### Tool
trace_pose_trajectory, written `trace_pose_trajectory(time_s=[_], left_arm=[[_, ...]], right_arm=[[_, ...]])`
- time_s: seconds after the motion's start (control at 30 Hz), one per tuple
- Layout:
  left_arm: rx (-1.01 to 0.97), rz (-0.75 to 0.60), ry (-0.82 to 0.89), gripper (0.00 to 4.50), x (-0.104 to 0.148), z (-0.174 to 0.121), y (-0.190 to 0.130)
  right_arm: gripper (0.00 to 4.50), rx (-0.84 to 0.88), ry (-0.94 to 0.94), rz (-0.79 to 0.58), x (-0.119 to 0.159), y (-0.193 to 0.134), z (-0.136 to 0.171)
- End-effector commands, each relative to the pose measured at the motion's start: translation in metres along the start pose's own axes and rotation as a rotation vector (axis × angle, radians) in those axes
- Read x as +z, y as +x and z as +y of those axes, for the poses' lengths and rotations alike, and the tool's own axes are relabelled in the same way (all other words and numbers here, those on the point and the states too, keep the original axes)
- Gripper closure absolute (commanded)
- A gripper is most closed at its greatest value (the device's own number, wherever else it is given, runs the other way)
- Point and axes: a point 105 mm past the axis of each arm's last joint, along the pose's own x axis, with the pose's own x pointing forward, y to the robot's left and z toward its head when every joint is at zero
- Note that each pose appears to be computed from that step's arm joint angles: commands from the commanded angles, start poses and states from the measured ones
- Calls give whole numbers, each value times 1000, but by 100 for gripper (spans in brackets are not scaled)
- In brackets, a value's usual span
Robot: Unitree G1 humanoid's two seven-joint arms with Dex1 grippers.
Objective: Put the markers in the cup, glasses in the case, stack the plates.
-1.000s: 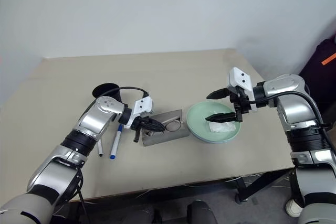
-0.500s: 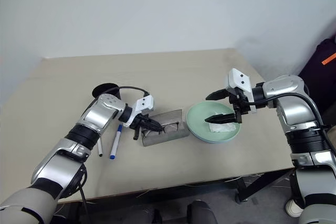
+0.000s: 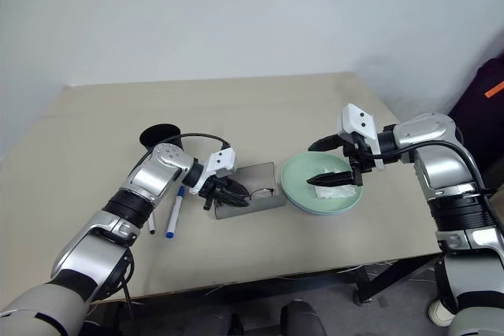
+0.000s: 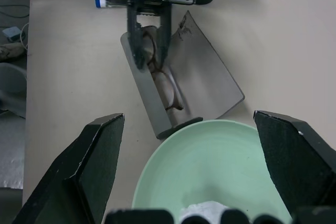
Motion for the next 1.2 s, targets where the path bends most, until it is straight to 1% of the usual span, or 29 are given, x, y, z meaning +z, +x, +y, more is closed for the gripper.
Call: trace_pose_trajectory(time_s=[0.03,0.17,0.23,0.27,0.33,0.4,0.5,0.53,0.67,0.9,1.03,1.2], left_arm=[[82,-62,94,176,29,13,-16],[80,-173,102,176,60,12,-31],[94,-202,97,176,70,13,-37],[99,-207,87,214,73,13,-41],[93,-206,90,267,75,10,-46],[104,-207,81,329,76,11,-50],[177,-198,42,433,67,21,-53],[217,-178,24,445,60,27,-53],[355,-108,-30,445,35,45,-50],[464,-17,-91,445,-1,59,-48],[462,-12,-98,445,-7,59,-42],[434,-13,-92,445,-7,55,-33]], right_arm=[[22,-16,-42,-27,11,-5,-1],[22,-16,-43,-25,11,-5,-1],[22,-17,-44,-24,11,-5,-1],[22,-17,-45,-24,11,-5,-1],[22,-16,-47,-25,12,-5,-1],[22,-15,-48,-27,12,-4,-2],[22,-13,-51,-29,13,-3,-2],[22,-12,-52,-29,14,-3,-3],[22,-6,-56,-28,15,-3,-2],[22,-8,-55,-13,11,-7,-1],[22,-8,-55,-13,12,-7,0],[22,-10,-55,-16,13,-7,-1]])
